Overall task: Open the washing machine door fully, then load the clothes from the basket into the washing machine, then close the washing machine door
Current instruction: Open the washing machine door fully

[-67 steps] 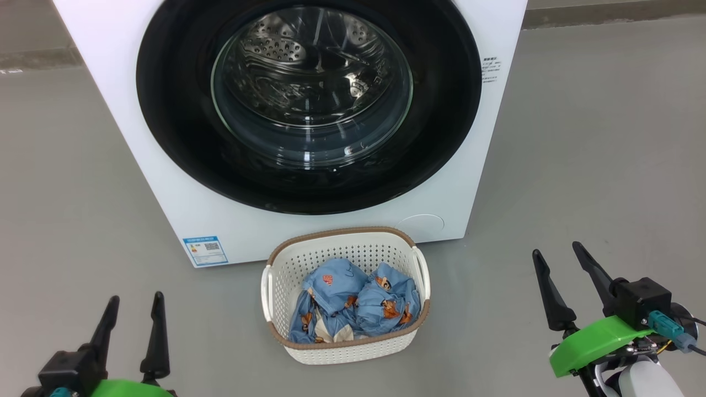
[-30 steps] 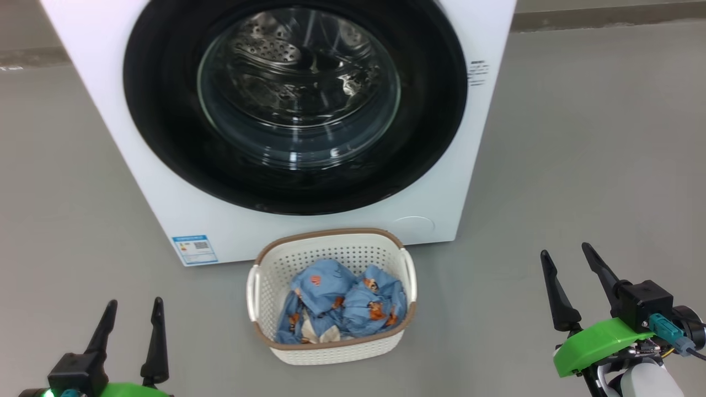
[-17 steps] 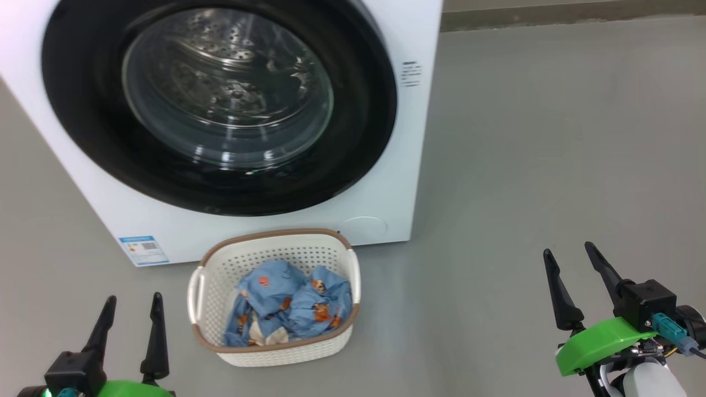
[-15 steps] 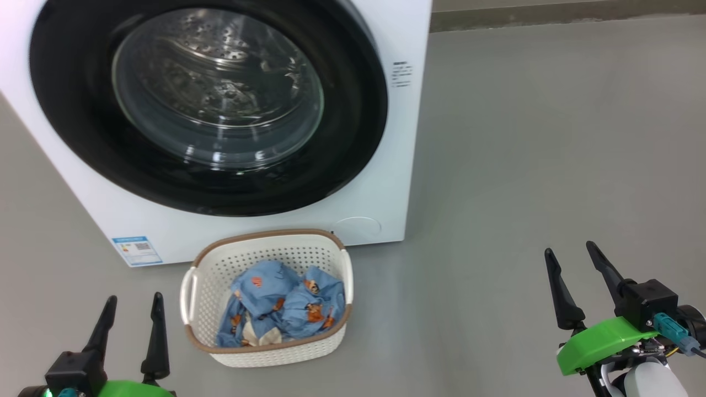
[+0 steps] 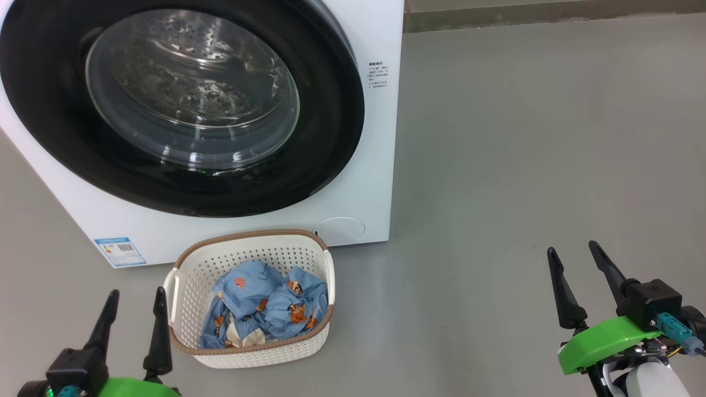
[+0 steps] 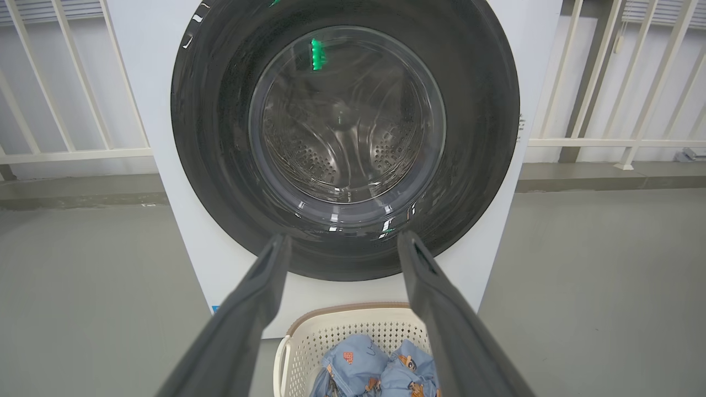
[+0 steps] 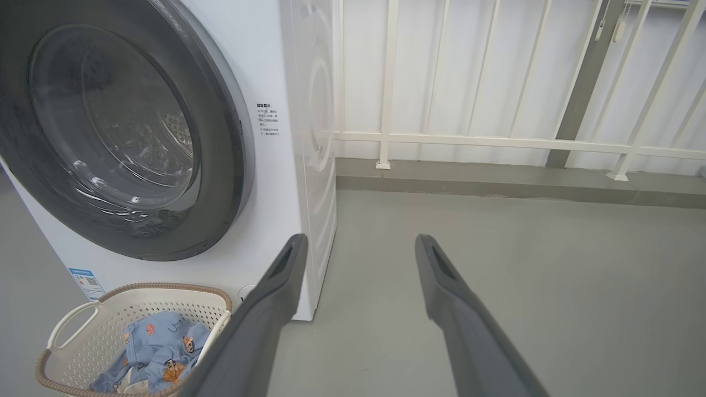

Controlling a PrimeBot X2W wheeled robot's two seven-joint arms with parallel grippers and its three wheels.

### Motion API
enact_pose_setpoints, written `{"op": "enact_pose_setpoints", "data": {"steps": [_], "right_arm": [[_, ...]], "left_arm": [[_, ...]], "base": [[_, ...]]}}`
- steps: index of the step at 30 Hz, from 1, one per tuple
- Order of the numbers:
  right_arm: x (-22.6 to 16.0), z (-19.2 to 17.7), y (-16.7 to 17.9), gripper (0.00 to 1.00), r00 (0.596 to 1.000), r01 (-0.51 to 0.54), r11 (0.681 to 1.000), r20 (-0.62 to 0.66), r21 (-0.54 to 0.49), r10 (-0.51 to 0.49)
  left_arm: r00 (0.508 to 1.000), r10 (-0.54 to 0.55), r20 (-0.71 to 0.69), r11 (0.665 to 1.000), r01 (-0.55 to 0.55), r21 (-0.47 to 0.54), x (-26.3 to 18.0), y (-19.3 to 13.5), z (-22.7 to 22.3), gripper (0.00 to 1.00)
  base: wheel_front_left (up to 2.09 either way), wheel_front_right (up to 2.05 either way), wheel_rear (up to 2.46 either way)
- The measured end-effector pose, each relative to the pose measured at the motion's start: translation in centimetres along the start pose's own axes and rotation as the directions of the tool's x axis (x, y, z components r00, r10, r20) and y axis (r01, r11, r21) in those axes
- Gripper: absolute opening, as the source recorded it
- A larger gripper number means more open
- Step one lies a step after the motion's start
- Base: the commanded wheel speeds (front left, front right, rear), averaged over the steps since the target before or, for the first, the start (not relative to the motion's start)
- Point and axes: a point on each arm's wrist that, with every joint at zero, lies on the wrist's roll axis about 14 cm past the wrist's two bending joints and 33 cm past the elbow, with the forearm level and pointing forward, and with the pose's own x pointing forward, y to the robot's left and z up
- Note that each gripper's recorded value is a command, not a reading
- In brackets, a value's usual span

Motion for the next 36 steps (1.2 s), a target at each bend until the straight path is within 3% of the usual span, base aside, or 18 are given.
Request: {"op": "enact_pose_setpoints", "data": {"steps": [9, 17, 21, 28, 29, 30, 32, 36], "right_arm": [[0.7, 0.8, -0.5, 1.00, 0.999, 0.037, 0.992, 0.034, 0.118, -0.041], [3.4, 3.1, -1.5, 1.00, 0.987, 0.063, 0.941, 0.116, 0.333, -0.107], [5.2, 4.3, -2.4, 1.00, 0.976, 0.071, 0.876, 0.149, 0.477, -0.160], [9.0, 5.4, -3.3, 1.00, 0.965, 0.047, 0.698, 0.148, 0.715, -0.217], [9.6, 5.4, -3.3, 0.79, 0.965, 0.044, 0.671, 0.142, 0.740, -0.219], [10.2, 5.4, -3.3, 0.43, 0.967, 0.039, 0.648, 0.135, 0.761, -0.218], [11.4, 5.1, -3.3, 0.02, 0.969, 0.037, 0.594, 0.117, 0.804, -0.218], [13.7, 4.0, -2.6, 0.00, 0.982, 0.037, 0.492, 0.061, 0.870, -0.181]], "left_arm": [[1.000, -0.027, 0.011, 1.000, 0.027, 0.000, 0.2, -0.9, 0.3, 1.00], [0.999, -0.035, 0.013, 0.999, 0.035, -0.003, 0.4, -1.2, 0.2, 1.00], [1.000, -0.030, 0.002, 0.999, 0.030, -0.017, 0.5, -1.1, -0.2, 1.00], [1.000, -0.017, -0.024, 0.999, 0.016, -0.028, 0.6, -0.9, -1.2, 1.00], [1.000, -0.015, -0.028, 0.999, 0.014, -0.029, 0.7, -0.9, -1.4, 1.00], [0.999, -0.012, -0.032, 0.999, 0.011, -0.030, 0.7, -0.8, -1.5, 1.00], [0.999, -0.009, -0.037, 1.000, 0.008, -0.030, 0.9, -0.7, -1.7, 1.00], [0.999, -0.009, -0.038, 1.000, 0.008, -0.027, 1.6, -0.6, -1.9, 1.00]], "base": [[0.00, 0.00, 0.00], [0.00, 0.00, 0.00], [0.00, 0.00, 0.00], [0.00, 0.00, 0.00], [0.00, 0.00, 0.00], [0.00, 0.00, 0.00], [0.00, 0.00, 0.00], [0.00, 0.00, 0.00]]}}
